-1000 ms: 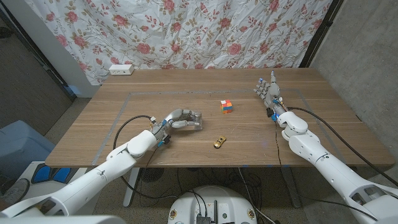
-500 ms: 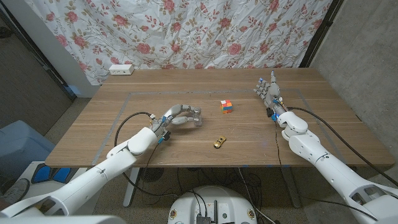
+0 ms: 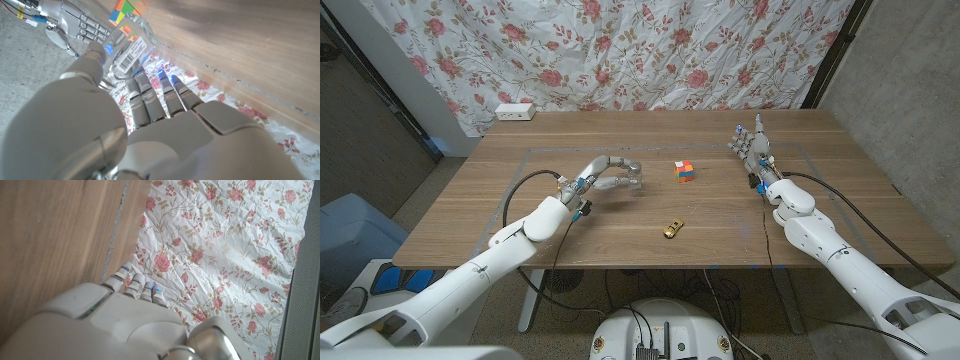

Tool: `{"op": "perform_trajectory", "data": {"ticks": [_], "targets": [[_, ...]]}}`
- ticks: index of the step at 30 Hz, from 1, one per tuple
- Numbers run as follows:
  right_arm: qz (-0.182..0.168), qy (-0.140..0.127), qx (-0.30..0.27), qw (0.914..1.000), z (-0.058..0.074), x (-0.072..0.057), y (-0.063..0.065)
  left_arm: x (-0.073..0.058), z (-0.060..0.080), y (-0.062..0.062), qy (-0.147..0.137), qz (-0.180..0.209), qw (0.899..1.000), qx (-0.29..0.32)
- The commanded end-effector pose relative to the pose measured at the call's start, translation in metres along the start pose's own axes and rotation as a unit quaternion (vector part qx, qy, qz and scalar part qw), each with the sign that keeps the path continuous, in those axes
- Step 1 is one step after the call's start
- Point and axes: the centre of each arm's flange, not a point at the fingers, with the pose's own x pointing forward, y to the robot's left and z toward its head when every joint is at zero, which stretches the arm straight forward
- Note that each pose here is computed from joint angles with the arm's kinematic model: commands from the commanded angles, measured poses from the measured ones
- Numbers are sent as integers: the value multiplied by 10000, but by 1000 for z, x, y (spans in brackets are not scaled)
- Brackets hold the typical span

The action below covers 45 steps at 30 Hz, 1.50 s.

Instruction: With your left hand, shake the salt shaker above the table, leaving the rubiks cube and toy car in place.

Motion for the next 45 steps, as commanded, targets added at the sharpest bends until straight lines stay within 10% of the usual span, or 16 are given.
{"op": "perform_trajectory", "data": {"ticks": [1,19,45], "targets": [[-6,-1,-1,10000,0,0,0,4,12,17,-321,300,9978,506],[-6,-1,-1,10000,0,0,0,11,33,36,-936,496,9846,1392],[-6,0,-1,10000,0,0,0,28,50,42,-1983,245,9349,2935]]}}
